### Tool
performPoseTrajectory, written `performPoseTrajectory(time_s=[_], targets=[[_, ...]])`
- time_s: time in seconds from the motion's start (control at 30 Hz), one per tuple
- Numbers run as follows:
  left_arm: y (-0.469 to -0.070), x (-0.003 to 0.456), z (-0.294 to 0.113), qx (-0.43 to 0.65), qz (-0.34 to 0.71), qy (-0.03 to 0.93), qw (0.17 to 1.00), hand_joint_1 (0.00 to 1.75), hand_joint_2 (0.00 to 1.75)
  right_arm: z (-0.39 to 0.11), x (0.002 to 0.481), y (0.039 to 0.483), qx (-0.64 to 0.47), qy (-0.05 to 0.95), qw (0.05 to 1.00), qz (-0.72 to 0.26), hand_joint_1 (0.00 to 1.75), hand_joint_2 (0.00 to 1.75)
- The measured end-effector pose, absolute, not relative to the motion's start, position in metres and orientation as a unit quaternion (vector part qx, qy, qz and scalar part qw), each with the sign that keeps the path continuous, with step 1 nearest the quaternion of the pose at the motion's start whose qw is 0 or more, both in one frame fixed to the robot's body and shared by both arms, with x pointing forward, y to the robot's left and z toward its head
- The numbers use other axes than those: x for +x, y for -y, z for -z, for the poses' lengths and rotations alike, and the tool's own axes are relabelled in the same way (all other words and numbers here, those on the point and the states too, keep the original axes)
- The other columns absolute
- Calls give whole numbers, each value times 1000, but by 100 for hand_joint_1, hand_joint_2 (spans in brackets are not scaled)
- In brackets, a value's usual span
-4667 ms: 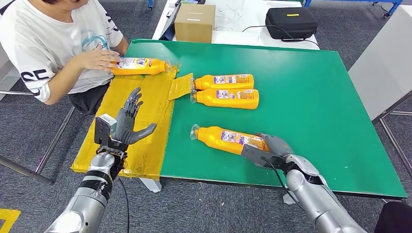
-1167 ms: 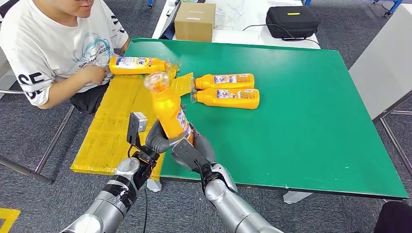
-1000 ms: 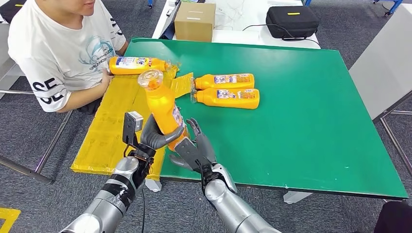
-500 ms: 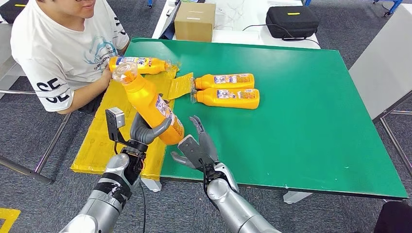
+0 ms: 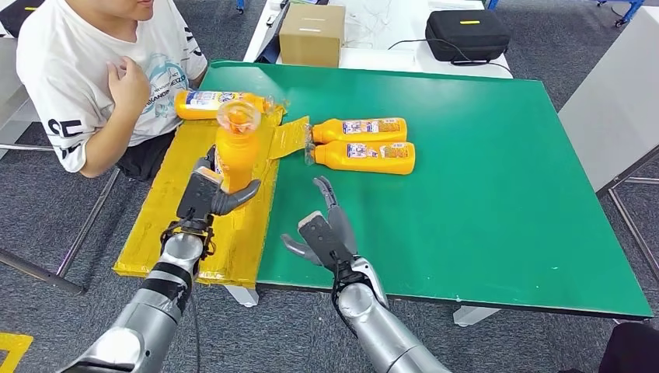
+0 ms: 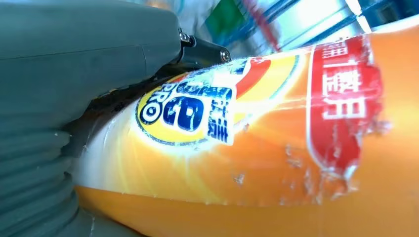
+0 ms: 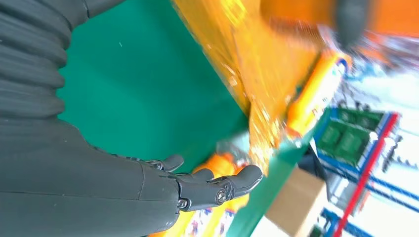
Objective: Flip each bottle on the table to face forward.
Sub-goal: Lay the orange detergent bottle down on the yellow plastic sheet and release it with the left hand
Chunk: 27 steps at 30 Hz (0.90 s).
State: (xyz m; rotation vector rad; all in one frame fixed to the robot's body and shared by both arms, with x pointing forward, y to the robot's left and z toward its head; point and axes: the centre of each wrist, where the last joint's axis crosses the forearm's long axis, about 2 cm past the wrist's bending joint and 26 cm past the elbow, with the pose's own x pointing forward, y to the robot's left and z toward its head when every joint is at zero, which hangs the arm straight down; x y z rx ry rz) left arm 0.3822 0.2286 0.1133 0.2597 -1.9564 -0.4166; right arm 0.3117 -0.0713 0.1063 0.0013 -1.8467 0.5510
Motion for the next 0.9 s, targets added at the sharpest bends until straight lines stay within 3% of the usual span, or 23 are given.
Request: performPoseTrajectory(time_s=[0.27, 0.57, 0.9], targets=[[-294, 402, -107, 223, 400, 728, 509, 175, 175, -118, 315, 86, 15, 806, 557, -197, 0, 175], [-335, 405, -104, 346, 536, 600, 482, 175, 175, -122, 316, 86, 24, 813, 551, -187, 0, 175], [-351, 400, -95, 384, 639, 481, 461, 175, 175, -124, 316, 86, 26, 817, 545, -184, 0, 175]])
